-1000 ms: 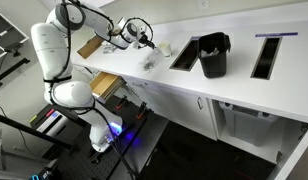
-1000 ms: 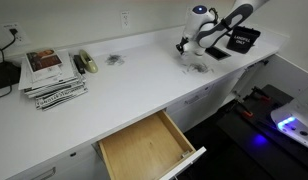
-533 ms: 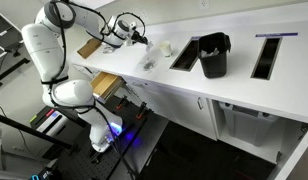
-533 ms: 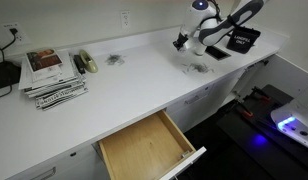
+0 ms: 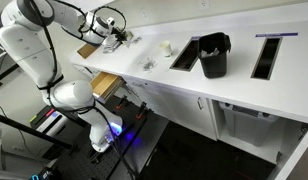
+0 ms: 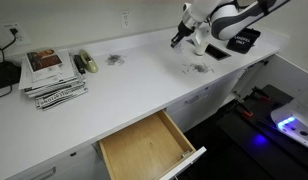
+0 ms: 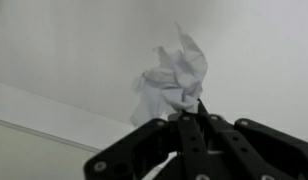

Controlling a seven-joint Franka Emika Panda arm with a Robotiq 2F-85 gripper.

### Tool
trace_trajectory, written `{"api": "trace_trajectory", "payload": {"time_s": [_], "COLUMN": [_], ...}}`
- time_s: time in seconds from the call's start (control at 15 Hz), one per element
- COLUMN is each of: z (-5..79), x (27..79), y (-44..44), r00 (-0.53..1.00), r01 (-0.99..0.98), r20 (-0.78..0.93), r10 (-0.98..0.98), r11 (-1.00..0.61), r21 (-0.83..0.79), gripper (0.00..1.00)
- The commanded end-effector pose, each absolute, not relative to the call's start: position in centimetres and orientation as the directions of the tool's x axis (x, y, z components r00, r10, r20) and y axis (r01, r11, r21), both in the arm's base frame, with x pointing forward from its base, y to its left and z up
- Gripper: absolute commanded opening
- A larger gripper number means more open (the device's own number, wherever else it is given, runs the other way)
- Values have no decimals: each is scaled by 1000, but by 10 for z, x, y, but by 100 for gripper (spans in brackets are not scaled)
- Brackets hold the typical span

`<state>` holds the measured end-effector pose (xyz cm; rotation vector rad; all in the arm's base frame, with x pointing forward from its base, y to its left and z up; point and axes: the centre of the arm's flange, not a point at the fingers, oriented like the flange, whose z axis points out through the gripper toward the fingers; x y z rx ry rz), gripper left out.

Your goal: Pick up the trash paper, put it in the drawer and close it

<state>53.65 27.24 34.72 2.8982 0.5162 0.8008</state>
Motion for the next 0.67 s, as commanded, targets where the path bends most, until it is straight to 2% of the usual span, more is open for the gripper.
{"api": "trace_trajectory", "payload": {"time_s": [0.0,0.27,0.33,0.6], "z": [352,344,343,359], "x": [531,534,535,503], "y": [276,272,271,332], "r00": [801,810,811,680], "r01": [309,300,299,514], "r20": [483,473,472,559], "r10": [353,346,346,474], "r11": [-935,-938,-938,-852], "r21": [171,173,174,98], "gripper": [7,7,2,2]}}
